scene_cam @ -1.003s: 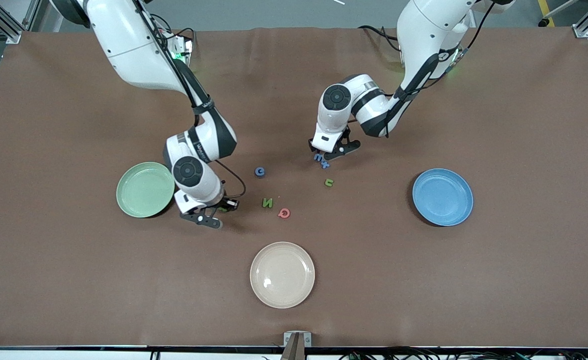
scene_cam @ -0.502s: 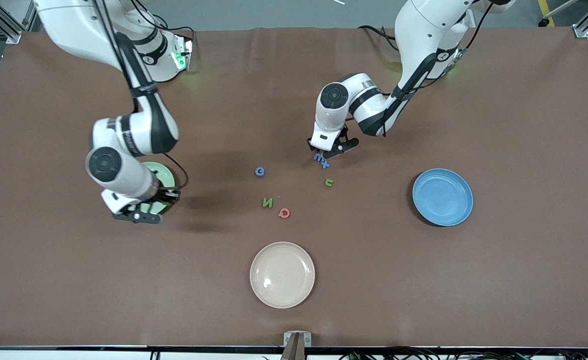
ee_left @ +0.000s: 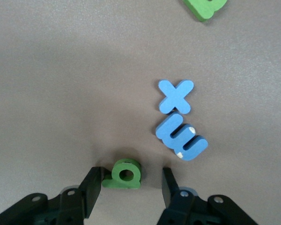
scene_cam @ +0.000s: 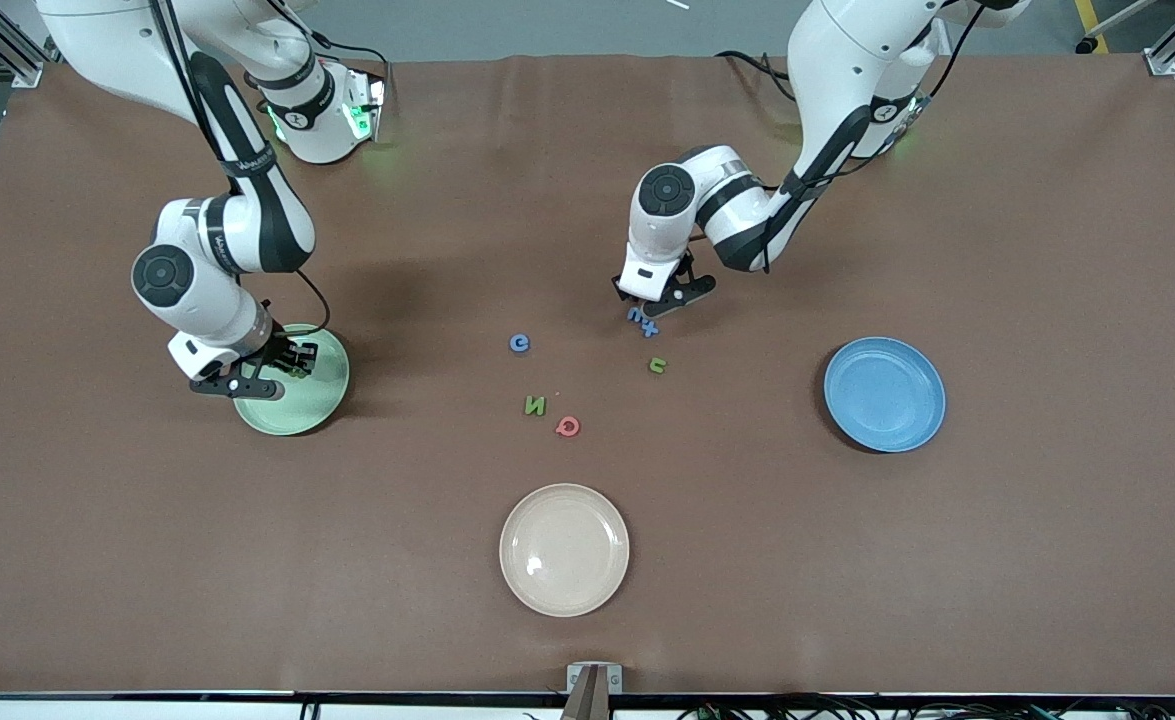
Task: Sort upper and lower case letters into plates
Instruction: 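Lower the green B onto the green plate and open the right gripper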
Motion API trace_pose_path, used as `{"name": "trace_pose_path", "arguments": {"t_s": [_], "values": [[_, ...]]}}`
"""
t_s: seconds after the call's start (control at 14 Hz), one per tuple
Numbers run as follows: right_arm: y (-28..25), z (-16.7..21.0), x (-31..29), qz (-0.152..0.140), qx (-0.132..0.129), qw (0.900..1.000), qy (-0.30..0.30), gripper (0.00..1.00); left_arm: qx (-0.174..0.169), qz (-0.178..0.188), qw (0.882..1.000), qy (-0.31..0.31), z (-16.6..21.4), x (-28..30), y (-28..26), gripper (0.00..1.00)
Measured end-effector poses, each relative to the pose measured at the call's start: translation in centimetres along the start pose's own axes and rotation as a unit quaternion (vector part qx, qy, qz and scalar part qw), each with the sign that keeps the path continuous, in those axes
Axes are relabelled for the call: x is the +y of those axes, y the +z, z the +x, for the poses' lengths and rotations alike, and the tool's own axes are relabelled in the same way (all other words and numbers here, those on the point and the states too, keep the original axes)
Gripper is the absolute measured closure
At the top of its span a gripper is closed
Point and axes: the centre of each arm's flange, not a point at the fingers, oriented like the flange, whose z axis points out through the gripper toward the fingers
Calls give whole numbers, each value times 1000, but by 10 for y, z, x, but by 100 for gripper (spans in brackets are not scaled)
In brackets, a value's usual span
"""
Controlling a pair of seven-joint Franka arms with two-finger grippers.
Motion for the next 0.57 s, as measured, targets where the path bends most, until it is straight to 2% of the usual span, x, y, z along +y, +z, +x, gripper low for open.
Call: {"name": "trace_pose_path", "arguments": {"t_s": [0.14, 0.21, 0.29, 0.36, 0.43, 0.5, 0.57], "values": [[11, -5, 17, -2, -6, 1000, -1, 65, 0, -1, 1000, 0, 0, 1, 0, 43], [16, -6, 23, -3, -11, 1000, -1, 65, 0, -2, 1000, 0, 0, 1, -1, 48], [20, -7, 27, -5, -15, 1000, -1, 65, 0, -2, 1000, 0, 0, 1, -1, 48], [24, -7, 27, -5, -18, 1000, -2, 65, 0, -2, 1000, 0, 0, 1, -1, 55], [26, -8, 26, -5, -20, 1000, -3, 65, 0, -2, 1000, 0, 0, 1, -1, 55], [26, -8, 24, -5, -21, 1000, -5, 65, 1, -1, 1000, 0, 0, 1, -2, 61], [27, -9, 21, -5, -23, 1000, -7, 65, 2, 0, 1000, 1, 0, 1, -4, 63]]}}
